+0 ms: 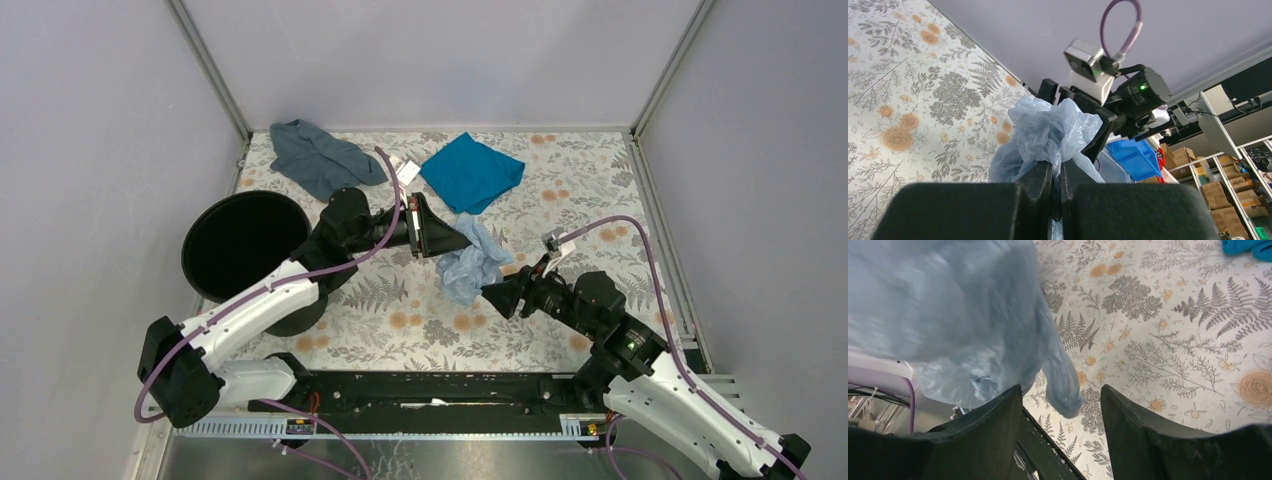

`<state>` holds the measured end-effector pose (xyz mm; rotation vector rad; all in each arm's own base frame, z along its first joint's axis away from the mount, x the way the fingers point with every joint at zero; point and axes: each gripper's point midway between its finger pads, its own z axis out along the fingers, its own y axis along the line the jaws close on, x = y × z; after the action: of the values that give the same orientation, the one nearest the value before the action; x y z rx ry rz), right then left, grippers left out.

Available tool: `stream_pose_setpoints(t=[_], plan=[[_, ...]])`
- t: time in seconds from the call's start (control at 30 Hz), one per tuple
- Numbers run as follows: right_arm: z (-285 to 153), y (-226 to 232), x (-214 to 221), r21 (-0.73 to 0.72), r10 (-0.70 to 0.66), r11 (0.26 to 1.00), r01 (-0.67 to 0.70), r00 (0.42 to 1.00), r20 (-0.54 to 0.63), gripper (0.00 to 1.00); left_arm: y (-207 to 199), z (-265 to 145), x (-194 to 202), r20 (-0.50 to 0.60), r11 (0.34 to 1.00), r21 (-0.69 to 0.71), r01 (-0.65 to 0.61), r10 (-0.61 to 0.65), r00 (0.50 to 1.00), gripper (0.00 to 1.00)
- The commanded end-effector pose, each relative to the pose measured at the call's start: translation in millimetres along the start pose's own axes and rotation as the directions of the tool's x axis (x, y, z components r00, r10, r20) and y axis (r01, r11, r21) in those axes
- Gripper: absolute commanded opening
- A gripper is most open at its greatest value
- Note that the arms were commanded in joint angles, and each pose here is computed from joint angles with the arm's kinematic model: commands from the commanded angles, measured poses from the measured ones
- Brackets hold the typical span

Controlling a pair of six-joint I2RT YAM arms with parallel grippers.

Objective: Put the trash bags into the trash bin

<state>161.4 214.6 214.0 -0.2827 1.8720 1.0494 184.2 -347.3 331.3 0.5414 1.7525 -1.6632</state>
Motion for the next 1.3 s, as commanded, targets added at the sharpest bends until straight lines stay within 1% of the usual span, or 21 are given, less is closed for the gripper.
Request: stream_pose_setpoints(t=[0.0, 0.17, 0.33, 0.37, 0.43, 0.53, 0.67, 0.7, 0.73, 0.77, 0.8, 0.83, 0.87, 0.9, 0.93, 0.97, 1.0, 1.03, 1.1, 1.13, 1.27], plan=[[-3, 10, -8, -0.058, -0.001, 0.998, 0.004, 0.999, 0.053, 0.67, -27, -6, -16, 0.055, 0.995, 0.085, -0.056, 0.052, 0.997, 0.0], [-14, 6, -18, -0.037, -0.017, 0.999, 0.022, 0.992, 0.127, 0.63, -30, -6, -17, 0.043, 0.994, 0.102, -0.049, 0.044, 0.998, 0.0], [-24, 9, -35, -0.041, -0.039, 0.998, 0.049, 0.977, 0.211, 0.45, -34, -7, -18, 0.045, 0.991, 0.124, -0.044, 0.039, 0.998, 0.0], [-25, 12, -37, -0.053, -0.046, 0.997, 0.059, 0.975, 0.219, 0.44, -35, -7, -18, 0.044, 0.991, 0.128, -0.042, 0.037, 0.998, 0.0], [-25, 14, -39, -0.06, -0.054, 0.996, 0.069, 0.972, 0.227, 0.45, -37, -8, -19, 0.048, 0.99, 0.138, -0.038, 0.032, 0.998, 0.0], [-21, 13, -41, -0.052, -0.051, 0.997, 0.064, 0.972, 0.228, 0.52, -42, -10, -20, 0.056, 0.986, 0.163, -0.031, 0.023, 0.998, 0.0], [-14, 27, -46, -0.119, -0.034, 0.991, 0.063, 0.972, 0.232, 0.49, -48, -11, -20, 0.06, 0.978, 0.207, -0.012, -0.001, 0.998, 0.0], [-13, 31, -46, -0.135, -0.034, 0.989, 0.066, 0.973, 0.228, 0.45, -47, -10, -19, 0.059, 0.977, 0.215, -0.005, -0.008, 0.998, 0.0], [-13, 32, -48, -0.137, -0.04, 0.988, 0.072, 0.973, 0.225, 0.36, -44, -9, -19, 0.058, 0.978, 0.21, -0.008, -0.004, 0.998, 0.0], [-14, 33, -50, -0.131, -0.046, 0.988, 0.077, 0.974, 0.223, 0.23, -35, -6, -18, 0.056, 0.985, 0.172, -0.013, 0.004, 0.998, 0.0], [-16, 30, -51, -0.108, -0.05, 0.991, 0.076, 0.973, 0.224, 0.09, -17, -3, -13, 0.032, 0.997, 0.078, 0.002, -0.005, 0.999, 0.0], [-19, 23, -54, -0.064, -0.052, 0.996, 0.068, 0.972, 0.231, 0.01, 4, -2, -11, 0.03, 1.0, -0.029, 0.006, -0.005, 1.0, 0.06], [-22, 15, -52, -0.016, -0.048, 0.998, 0.053, 0.975, 0.219, 0.0, 29, -5, -7, 0.023, 0.989, -0.151, 0.011, -0.007, 1.0, 0.22], [-26, 7, -51, 0.031, -0.048, 0.999, 0.042, 0.976, 0.21, 0.0, 55, -11, -7, 0.029, 0.958, -0.288, 0.014, -0.006, 1.0, 0.42], [-31, 1, -51, 0.071, -0.048, 0.997, 0.034, 0.978, 0.205, 0.0, 82, -21, -5, 0.024, 0.902, -0.431, 0.019, -0.01, 1.0, 0.67], [-38, -3, -50, 0.105, -0.052, 0.994, 0.032, 0.981, 0.189, 0.0, 107, -35, -8, 0.033, 0.825, -0.564, 0.017, 0.003, 0.999, 0.8], [-41, -6, -49, 0.125, -0.054, 0.992, 0.031, 0.983, 0.177, 0.0, 120, -45, -8, 0.023, 0.767, -0.641, 0.006, 0.012, 1.0, 0.91], [-44, -6, -50, 0.136, -0.055, 0.99, 0.032, 0.984, 0.171, 0.0, 128, -54, -9, 0.005, 0.725, -0.688, -0.015, 0.025, 1.0, 0.97], [-46, -7, -50, 0.158, -0.057, 0.987, 0.035, 0.989, 0.139, 0.0, 127, -62, -12, -0.012, 0.701, -0.712, -0.042, 0.048, 0.999, 0.99], [-44, -8, -49, 0.169, -0.057, 0.985, 0.036, 0.991, 0.12, 0.0, 120, -60, -14, -0.015, 0.722, -0.69, -0.053, 0.059, 0.998, 0.99], [-28, -3, -48, 0.159, -0.044, 0.987, 0.032, 0.997, 0.067, 0.0, 76, -34, -3, -0.042, 0.884, -0.464, -0.051, 0.036, 0.998, 0.99]])
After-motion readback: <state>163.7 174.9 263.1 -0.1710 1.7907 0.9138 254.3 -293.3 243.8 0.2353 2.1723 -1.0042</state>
